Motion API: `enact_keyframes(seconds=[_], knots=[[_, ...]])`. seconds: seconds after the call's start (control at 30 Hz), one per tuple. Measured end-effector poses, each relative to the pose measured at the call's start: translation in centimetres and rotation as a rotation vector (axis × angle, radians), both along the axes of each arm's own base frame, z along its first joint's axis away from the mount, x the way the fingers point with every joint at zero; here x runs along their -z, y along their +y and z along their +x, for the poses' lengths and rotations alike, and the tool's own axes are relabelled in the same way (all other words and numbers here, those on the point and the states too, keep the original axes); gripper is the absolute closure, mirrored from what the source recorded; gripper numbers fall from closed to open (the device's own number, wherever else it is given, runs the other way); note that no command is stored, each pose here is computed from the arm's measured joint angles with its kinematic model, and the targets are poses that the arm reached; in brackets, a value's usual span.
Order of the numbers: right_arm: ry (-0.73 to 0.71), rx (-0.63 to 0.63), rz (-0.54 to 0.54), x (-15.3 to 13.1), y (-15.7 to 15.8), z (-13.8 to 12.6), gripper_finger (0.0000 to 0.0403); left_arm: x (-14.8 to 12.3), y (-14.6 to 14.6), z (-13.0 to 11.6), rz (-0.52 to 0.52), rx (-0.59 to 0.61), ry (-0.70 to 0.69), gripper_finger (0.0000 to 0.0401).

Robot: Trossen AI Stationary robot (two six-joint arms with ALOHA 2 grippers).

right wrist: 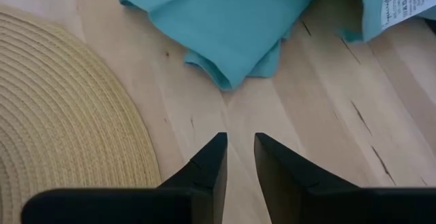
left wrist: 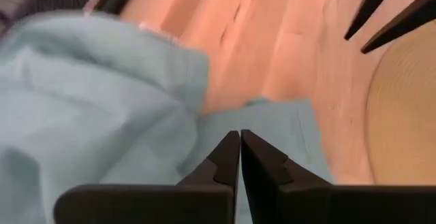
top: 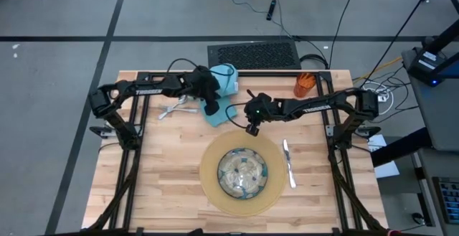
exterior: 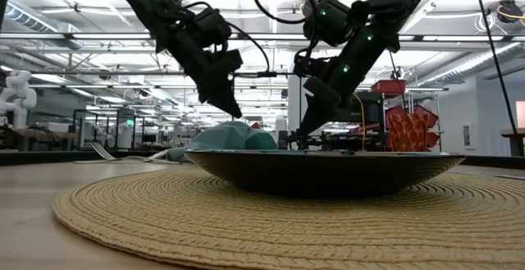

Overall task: Set table place
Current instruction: Fold the blue napkin

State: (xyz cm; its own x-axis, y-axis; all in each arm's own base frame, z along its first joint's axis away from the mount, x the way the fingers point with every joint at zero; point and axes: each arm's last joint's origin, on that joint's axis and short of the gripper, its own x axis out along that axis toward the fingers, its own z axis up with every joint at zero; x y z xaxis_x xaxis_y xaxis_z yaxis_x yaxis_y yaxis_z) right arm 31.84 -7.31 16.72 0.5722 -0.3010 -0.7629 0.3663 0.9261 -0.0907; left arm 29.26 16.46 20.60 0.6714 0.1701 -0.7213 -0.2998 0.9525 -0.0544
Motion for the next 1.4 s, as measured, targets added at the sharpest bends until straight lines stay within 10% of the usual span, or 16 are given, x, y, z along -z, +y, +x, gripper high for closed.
enact_keyframes(seconds=[0.57,1.13,1.4], knots=[[0.004,-0.009,-0.005,0.0,0.0,0.0,0.0337,-3.4,-0.6,-5.1,0.019,-0.163,0.175,0.0152],[0.007,-0.049,0.003,0.0,0.4,0.1,0.0337,5.3,4.4,-3.5,-0.240,-0.133,0.113,0.0166],[0.007,-0.048,0.001,0.1,0.4,0.1,0.0337,2.9,3.2,-2.8,-0.240,0.007,-0.016,0.0384]])
